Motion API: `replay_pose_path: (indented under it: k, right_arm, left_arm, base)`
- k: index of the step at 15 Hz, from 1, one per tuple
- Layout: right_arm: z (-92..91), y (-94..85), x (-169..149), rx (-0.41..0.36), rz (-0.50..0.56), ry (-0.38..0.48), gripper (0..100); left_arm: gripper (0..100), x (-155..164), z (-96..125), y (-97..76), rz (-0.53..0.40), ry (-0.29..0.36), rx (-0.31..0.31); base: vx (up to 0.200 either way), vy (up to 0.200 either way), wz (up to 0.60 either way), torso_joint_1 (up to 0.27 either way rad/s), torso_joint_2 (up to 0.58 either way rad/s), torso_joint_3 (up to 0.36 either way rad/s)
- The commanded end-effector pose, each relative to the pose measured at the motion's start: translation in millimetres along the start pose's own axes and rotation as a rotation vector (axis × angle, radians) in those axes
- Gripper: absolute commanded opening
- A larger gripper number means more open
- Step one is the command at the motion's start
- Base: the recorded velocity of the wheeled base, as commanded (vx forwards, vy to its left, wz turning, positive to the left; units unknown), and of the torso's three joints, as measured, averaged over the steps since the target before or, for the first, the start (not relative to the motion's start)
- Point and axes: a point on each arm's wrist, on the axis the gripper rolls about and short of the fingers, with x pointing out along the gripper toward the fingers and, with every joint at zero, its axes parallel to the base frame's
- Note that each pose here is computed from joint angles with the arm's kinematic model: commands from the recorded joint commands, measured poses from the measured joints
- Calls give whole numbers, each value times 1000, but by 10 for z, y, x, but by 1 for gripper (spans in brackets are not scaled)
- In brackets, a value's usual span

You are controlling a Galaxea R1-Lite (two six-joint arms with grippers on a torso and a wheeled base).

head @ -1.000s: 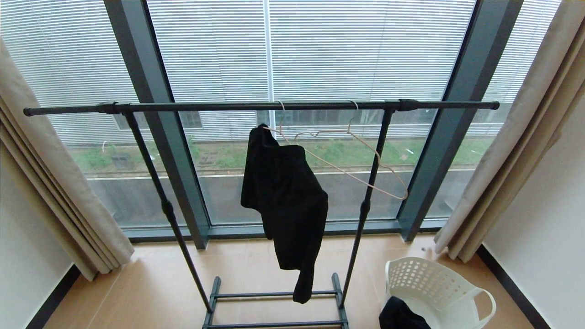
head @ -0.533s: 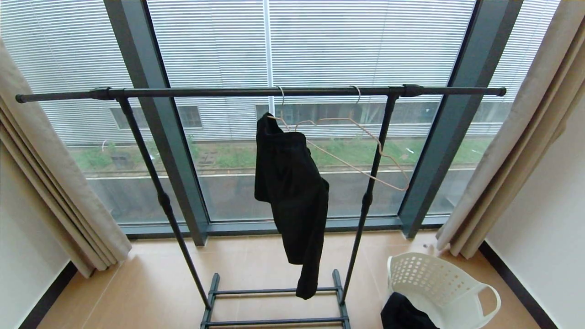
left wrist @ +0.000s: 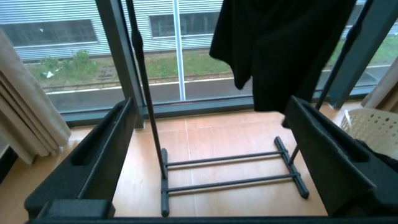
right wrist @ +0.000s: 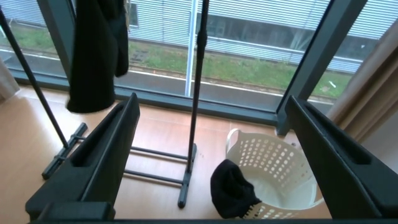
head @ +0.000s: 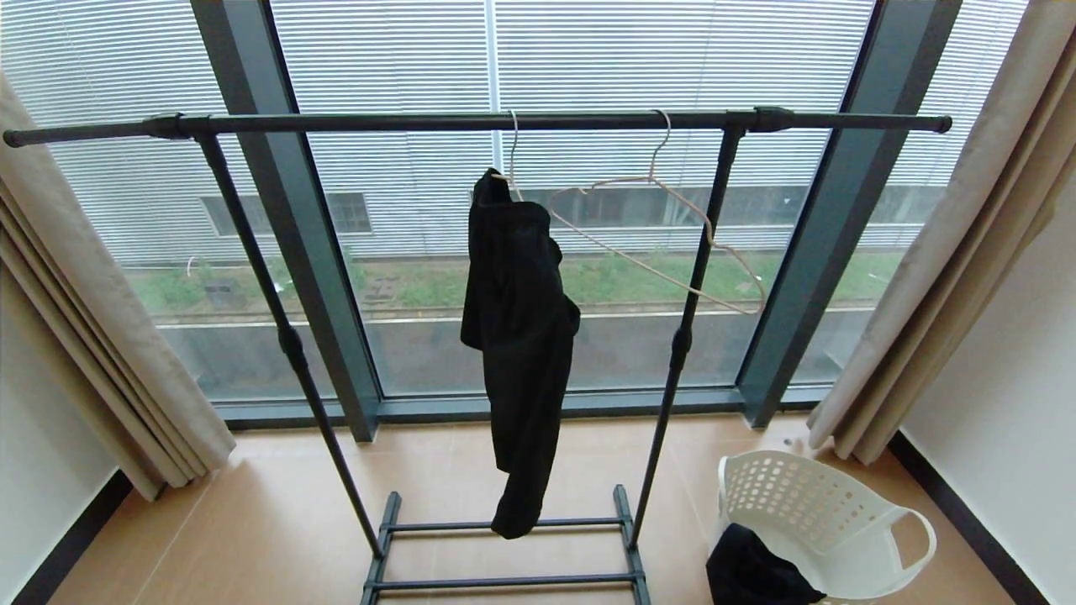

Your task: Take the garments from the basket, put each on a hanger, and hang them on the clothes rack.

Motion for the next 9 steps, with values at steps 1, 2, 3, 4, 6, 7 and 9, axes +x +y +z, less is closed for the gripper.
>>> replay_pose_path:
  k: [1, 2, 3, 4, 6, 7, 9]
  right_arm:
    - [-2, 0, 0, -2, 1, 1, 100]
    - [-2, 0, 0, -2, 1, 1, 100]
    - [-1, 0, 0, -2, 1, 0, 100]
    - [-1, 0, 0, -2, 1, 0, 100]
    - [-2, 0, 0, -2, 2, 1, 100]
    - [-2, 0, 0, -2, 1, 1, 100]
    - [-2, 0, 0, -2, 1, 1, 100]
  left_arm:
    - [100, 1, 0, 0, -1, 1, 0]
    - [100, 1, 0, 0, -1, 1, 0]
    - [100, 1, 0, 0, -1, 1, 0]
    - [100, 1, 0, 0, -1, 1, 0]
    - [100, 1, 0, 0, -1, 1, 0]
    - [100, 1, 0, 0, -1, 1, 0]
    - [100, 1, 0, 0, -1, 1, 0]
  base:
    - [0, 0, 0, -217, 554, 320]
    - [0, 0, 0, -212, 540, 334]
    - [0, 0, 0, -222, 554, 320]
    - [0, 0, 0, -217, 549, 344]
    - [0, 0, 0, -212, 545, 327]
    - [0, 0, 0, -193, 515, 330]
    - [0, 0, 0, -181, 513, 332]
